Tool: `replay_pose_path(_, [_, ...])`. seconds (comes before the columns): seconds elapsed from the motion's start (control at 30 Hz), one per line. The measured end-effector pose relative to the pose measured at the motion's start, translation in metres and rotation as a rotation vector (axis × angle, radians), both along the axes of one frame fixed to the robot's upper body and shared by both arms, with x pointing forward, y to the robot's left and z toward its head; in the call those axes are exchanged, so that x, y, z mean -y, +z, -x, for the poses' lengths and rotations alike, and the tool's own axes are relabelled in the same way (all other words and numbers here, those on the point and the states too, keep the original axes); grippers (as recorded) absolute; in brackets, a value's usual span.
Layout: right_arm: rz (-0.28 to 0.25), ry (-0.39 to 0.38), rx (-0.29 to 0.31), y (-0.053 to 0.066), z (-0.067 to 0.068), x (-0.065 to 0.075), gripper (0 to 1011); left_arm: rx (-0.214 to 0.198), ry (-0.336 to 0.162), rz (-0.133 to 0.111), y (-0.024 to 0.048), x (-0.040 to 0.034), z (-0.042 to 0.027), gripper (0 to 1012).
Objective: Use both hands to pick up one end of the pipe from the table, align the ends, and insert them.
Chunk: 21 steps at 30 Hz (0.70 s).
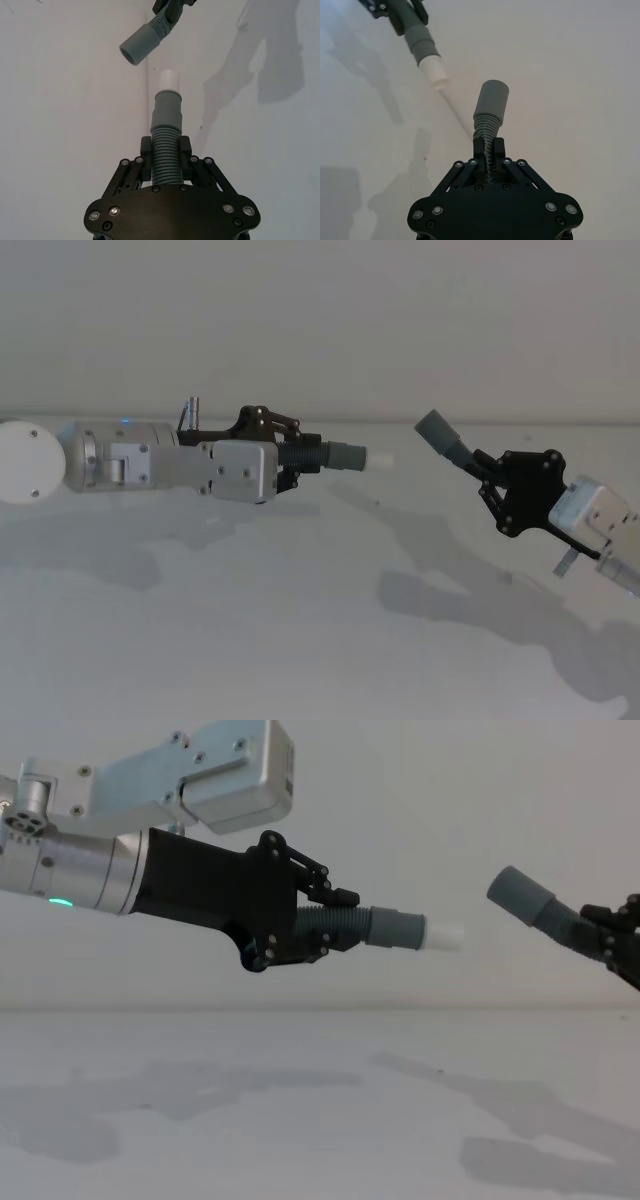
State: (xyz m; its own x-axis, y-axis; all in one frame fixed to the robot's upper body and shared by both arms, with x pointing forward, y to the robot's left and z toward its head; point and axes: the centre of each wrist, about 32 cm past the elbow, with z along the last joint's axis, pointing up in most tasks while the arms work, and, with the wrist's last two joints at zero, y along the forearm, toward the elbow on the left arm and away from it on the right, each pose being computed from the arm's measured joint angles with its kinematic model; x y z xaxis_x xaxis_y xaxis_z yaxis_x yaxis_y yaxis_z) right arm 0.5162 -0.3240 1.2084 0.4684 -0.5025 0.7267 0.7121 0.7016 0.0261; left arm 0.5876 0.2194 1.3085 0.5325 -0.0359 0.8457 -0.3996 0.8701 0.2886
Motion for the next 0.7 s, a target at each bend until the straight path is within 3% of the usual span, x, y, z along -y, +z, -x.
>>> replay_pose_path(0.27, [0.079,0.054,0.027,0.005,-0.003,0.013,86,0.004,-0.004,-0.004,0.0009,0.0,-0.0002,304])
replay_pose_path(0.43, [0.156,0.117,0.054,0.011,-0.006,0.022,86,0.006,-0.006,-0.006,0.0012,0.0,-0.0003,304])
replay_pose_path(0.7, [0.241,0.181,0.074,0.018,-0.008,0.027,85,0.007,-0.007,-0.008,0.0013,-0.0001,-0.0003,304])
